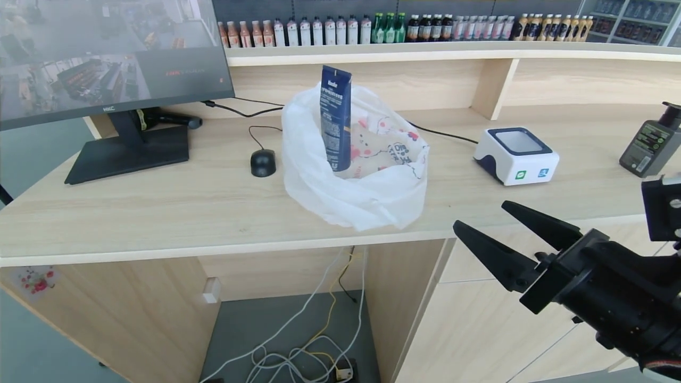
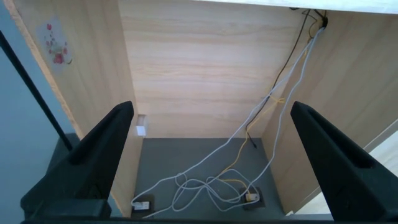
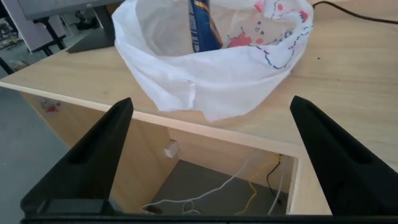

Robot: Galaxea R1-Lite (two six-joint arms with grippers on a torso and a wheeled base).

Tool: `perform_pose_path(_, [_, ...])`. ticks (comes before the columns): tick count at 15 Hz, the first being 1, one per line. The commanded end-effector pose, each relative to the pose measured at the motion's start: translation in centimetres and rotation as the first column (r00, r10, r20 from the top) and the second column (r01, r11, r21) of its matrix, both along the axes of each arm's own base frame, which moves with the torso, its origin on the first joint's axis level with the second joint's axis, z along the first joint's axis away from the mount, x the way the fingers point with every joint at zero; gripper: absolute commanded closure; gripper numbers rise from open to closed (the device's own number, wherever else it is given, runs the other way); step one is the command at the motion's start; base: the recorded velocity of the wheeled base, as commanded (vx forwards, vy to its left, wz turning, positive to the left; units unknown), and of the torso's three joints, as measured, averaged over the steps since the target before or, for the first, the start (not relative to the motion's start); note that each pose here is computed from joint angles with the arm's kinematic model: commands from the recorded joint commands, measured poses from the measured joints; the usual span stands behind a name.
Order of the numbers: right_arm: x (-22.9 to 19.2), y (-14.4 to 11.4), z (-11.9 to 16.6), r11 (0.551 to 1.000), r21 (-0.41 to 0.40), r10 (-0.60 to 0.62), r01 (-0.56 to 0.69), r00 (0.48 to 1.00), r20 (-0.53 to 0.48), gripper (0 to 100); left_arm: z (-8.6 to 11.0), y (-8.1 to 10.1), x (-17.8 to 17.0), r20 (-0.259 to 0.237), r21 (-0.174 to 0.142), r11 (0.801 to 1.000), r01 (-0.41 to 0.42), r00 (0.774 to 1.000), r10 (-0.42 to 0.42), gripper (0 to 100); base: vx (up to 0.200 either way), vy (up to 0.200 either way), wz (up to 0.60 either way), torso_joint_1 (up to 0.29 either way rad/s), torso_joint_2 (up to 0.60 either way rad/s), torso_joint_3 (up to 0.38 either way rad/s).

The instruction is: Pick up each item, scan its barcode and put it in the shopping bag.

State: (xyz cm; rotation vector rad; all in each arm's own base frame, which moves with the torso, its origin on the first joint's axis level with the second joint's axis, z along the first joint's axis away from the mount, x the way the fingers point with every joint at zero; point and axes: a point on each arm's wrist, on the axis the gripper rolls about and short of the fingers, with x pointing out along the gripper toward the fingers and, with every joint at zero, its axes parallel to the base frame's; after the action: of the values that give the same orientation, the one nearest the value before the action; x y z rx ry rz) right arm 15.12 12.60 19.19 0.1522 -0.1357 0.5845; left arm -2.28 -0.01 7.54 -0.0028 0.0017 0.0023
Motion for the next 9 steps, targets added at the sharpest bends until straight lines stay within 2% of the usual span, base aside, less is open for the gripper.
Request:
perform_pose_path(1, [0.36, 0.37, -0.17, 1.0, -0.006, 0.003, -0.003, 1.0, -0.006, 0, 0.0, 0.0, 0.0, 0.0, 0.0, 1.0, 0.001, 1.0, -0.001, 0, 0.0, -0.2, 0.0, -0.002, -0.01, 0.002])
perform_pose_path(9, [1.35, 1.24, 0.52, 1.0, 0.013, 0.006, -0.007, 1.0, 0.018, 0, 0.0, 0.0, 0.0, 0.0, -0.008, 1.0, 0.001, 1.0, -0.001, 0, 0.0, -0.2, 0.0, 0.001, 0.0, 0.004])
